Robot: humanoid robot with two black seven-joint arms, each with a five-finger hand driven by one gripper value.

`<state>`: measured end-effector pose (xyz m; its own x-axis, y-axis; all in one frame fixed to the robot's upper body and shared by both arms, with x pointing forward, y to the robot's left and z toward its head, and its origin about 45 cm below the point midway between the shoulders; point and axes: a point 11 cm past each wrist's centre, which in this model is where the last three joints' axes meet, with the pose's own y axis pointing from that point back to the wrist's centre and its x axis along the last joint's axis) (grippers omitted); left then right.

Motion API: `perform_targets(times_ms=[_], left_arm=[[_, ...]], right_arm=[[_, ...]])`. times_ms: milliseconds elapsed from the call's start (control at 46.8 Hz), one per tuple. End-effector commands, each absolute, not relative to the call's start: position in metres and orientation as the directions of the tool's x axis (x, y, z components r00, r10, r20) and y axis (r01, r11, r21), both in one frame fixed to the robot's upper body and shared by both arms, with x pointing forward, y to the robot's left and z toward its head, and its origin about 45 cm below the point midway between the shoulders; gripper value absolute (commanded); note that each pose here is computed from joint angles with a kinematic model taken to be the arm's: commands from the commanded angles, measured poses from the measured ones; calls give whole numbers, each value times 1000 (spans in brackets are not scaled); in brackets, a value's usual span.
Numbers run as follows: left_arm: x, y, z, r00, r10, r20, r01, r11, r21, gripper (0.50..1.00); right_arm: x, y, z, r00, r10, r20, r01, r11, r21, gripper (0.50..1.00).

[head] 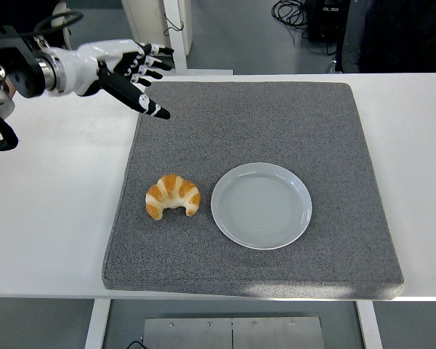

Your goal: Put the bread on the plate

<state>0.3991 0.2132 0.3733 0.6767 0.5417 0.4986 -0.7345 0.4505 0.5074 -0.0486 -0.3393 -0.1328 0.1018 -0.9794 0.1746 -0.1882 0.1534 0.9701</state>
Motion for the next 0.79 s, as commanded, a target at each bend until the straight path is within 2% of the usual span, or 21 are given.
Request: perform_targets(times_ms=[0,321,769], left_arm=[[394,211,362,699,503,508,-714,447,539,943],[387,212,340,712,302,634,-691,461,557,942],[370,207,285,716,145,683,-632,551,545,943]], right_arm=[[-49,-339,-133,101,-979,175,-188,154,970,1000],[-49,-339,-133,102,-979,174,-188,153,970,1000],[-49,-339,-133,101,-979,175,-188,154,970,1000]])
